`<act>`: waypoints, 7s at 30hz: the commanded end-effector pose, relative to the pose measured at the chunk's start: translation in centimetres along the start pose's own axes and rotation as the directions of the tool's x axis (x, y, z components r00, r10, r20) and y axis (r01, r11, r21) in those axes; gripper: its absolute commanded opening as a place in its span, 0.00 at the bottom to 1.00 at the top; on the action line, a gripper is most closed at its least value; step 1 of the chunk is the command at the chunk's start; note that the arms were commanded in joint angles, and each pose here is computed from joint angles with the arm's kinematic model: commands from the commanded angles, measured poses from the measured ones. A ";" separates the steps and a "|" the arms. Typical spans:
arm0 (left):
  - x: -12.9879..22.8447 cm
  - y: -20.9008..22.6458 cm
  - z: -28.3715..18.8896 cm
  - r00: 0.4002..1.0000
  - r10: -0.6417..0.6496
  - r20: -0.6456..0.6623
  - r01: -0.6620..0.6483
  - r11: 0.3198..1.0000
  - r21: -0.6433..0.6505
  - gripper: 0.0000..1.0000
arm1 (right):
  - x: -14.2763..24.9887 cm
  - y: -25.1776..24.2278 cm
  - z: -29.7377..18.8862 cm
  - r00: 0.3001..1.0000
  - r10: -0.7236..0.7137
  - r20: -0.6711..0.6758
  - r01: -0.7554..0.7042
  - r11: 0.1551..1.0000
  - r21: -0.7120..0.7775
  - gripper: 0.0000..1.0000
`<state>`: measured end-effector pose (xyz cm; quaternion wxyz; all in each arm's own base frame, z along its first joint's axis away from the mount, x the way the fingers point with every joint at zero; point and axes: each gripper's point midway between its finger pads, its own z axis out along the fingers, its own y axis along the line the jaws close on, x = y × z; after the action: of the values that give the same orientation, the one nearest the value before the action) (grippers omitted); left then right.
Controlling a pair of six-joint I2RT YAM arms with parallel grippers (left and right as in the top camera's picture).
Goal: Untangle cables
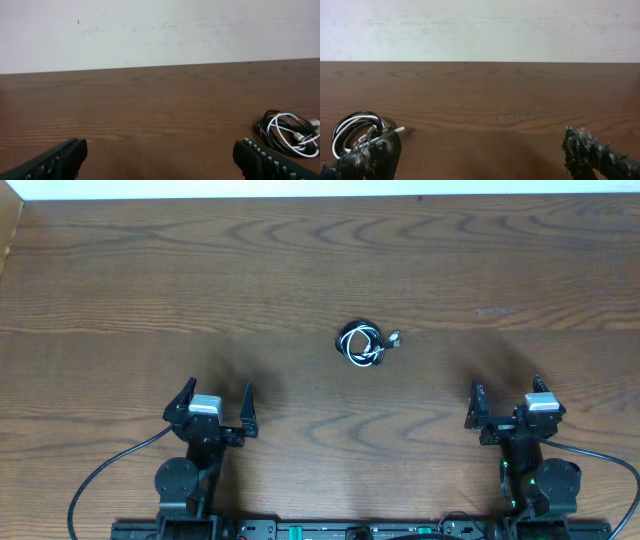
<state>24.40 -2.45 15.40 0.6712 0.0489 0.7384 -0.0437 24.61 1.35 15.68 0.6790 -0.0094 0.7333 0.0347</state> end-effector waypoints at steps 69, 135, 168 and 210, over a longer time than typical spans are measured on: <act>0.6 -0.5 -0.3 0.978 -0.195 -0.069 0.196 0.980 0.015 0.98 | -0.3 0.2 0.0 1.000 -0.008 0.012 0.008 1.000 -0.011 0.99; -1.9 -10.4 14.5 0.636 -0.076 -0.768 0.230 0.969 0.095 0.98 | -1.1 3.8 4.8 0.668 0.141 -0.731 -0.244 0.969 -0.036 0.99; 12.5 -19.9 16.2 0.471 0.073 -0.879 0.181 0.967 0.178 0.54 | -0.8 3.8 4.5 0.656 0.142 -0.742 -0.245 0.969 -0.031 0.99; 0.8 -25.3 6.2 0.264 0.167 -0.950 0.832 0.459 0.312 0.07 | 1.9 9.8 2.4 0.432 0.126 -0.893 -0.554 0.819 -0.152 0.97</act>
<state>27.20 -28.25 12.65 0.0098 0.1798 0.8646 -0.4691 26.50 9.70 12.94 0.1982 -0.0073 0.9402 0.2771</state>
